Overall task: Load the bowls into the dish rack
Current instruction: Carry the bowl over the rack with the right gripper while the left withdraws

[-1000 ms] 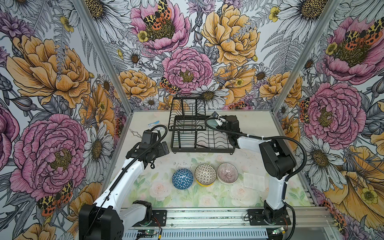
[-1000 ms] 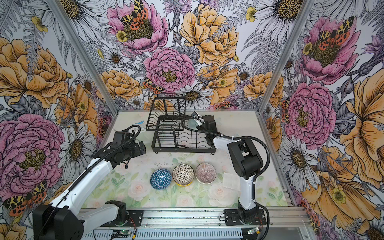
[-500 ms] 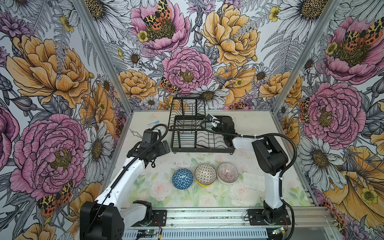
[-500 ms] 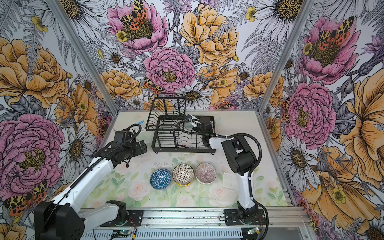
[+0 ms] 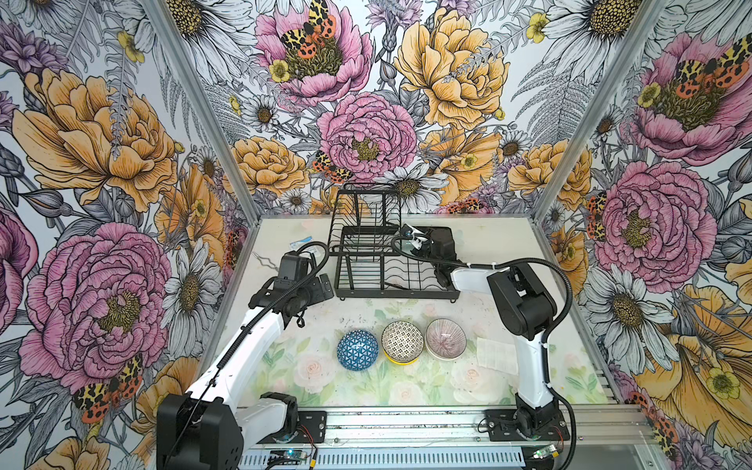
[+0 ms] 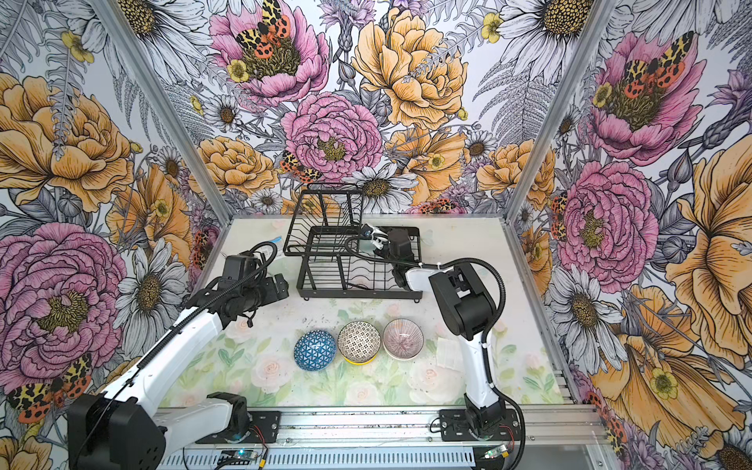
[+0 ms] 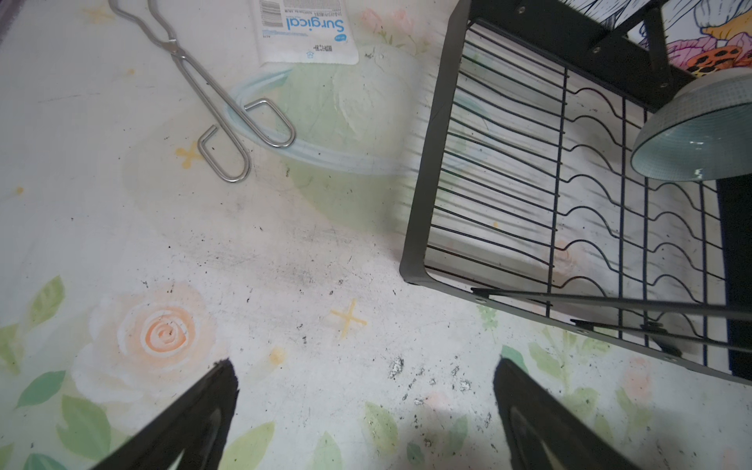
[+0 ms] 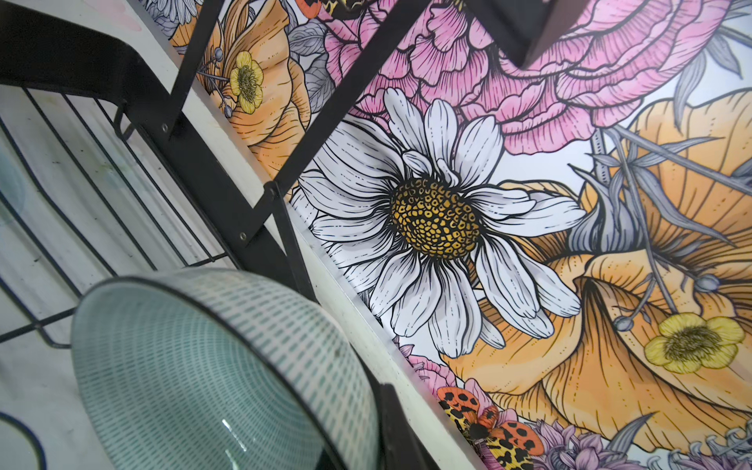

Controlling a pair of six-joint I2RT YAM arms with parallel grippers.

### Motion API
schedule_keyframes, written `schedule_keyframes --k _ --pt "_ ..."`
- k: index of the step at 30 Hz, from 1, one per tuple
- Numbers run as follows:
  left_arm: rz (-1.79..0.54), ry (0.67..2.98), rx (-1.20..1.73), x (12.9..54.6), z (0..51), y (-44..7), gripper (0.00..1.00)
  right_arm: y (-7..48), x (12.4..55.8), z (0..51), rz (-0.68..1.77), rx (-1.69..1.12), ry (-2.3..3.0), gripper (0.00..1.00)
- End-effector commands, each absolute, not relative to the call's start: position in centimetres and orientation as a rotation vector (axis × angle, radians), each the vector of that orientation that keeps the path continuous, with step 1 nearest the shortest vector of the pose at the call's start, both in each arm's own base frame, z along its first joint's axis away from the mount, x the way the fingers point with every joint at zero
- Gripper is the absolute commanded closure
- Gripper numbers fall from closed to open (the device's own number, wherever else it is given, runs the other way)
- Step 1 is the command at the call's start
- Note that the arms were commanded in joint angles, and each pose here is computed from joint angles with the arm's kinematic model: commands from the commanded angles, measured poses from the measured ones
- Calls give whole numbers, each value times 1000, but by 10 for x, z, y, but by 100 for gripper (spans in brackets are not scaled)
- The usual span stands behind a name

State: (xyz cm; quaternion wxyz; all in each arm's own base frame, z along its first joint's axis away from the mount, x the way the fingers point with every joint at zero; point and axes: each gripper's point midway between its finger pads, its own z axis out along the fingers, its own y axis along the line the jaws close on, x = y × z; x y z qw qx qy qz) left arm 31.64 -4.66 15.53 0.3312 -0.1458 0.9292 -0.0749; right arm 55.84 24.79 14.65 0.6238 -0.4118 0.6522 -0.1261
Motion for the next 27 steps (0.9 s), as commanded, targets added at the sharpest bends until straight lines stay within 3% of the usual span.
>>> schedule_keyframes --k 1,27 --pt "-228 2434 -343 319 151 -56 1 259 566 170 -273 -876 1403 100" --pt "-241 2475 -265 327 146 -80 1 275 560 161 -293 -773 1303 100"
